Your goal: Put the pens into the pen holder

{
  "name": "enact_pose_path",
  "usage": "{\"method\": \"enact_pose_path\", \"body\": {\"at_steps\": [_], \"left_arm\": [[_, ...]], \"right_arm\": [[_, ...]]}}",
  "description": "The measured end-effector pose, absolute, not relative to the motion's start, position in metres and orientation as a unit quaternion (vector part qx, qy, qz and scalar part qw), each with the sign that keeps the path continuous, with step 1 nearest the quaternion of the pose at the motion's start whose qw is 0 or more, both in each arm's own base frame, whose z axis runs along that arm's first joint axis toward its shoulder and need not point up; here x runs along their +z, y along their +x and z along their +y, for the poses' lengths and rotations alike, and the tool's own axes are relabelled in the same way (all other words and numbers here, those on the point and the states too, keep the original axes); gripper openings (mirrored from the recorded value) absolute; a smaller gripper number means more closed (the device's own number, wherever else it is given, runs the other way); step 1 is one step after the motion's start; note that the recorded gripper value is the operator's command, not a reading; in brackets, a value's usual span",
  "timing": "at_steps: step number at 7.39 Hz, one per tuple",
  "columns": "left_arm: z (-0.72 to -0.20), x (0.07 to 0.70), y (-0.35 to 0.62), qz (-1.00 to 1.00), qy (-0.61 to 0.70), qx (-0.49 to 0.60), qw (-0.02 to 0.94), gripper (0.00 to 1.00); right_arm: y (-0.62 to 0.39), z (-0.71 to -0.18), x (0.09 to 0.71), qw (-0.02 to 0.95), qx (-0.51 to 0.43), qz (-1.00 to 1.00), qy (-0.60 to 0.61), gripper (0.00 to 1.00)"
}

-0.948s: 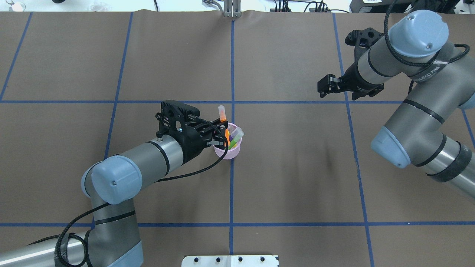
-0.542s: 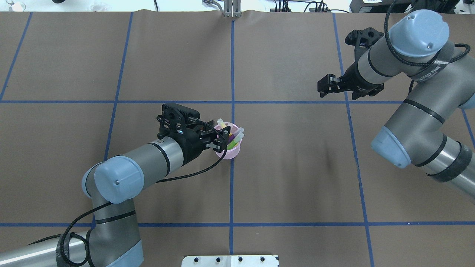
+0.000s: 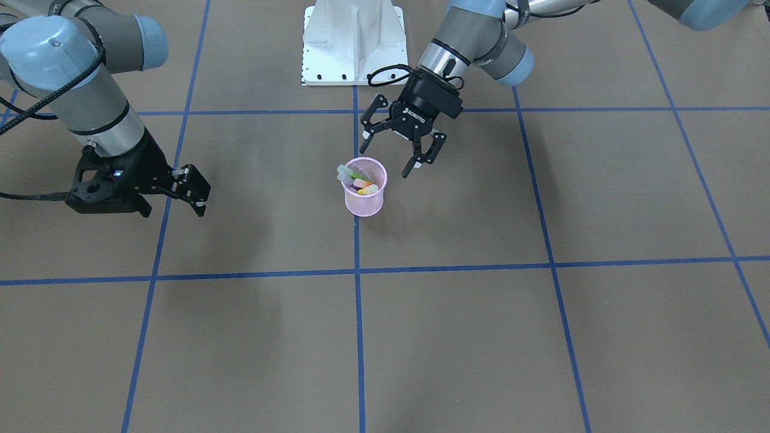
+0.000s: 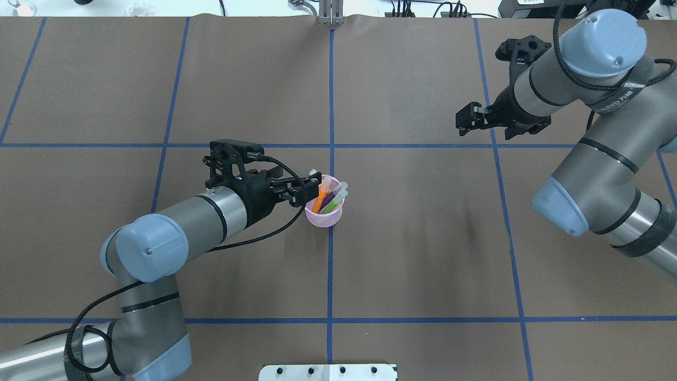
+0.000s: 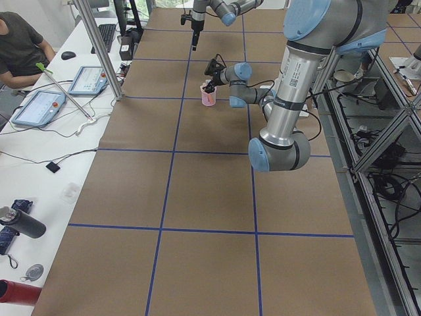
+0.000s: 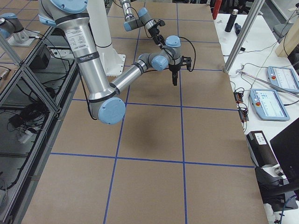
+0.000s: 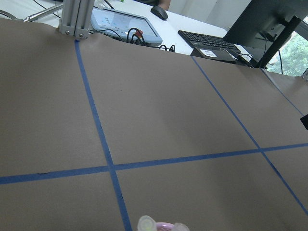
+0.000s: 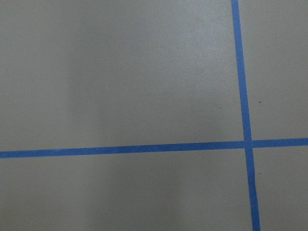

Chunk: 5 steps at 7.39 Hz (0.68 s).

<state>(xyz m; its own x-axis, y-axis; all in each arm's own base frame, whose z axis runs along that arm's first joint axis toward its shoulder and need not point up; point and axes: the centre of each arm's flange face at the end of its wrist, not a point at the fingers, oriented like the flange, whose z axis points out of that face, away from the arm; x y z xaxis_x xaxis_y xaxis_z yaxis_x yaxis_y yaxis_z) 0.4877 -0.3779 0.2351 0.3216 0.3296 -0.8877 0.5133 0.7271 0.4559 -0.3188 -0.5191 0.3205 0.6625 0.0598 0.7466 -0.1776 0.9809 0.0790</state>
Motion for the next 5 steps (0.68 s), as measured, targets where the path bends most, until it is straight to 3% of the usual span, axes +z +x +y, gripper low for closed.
{"method": "enact_pose_path", "body": {"at_steps": [5], "left_arm": [[-0.504,0.423,0.266,0.5,0.26,0.008,0.826,0.98]], "right_arm": [[-0.195,-0.552,0.402,0.92,0.05,-0.382,0.071,1.0]]}}
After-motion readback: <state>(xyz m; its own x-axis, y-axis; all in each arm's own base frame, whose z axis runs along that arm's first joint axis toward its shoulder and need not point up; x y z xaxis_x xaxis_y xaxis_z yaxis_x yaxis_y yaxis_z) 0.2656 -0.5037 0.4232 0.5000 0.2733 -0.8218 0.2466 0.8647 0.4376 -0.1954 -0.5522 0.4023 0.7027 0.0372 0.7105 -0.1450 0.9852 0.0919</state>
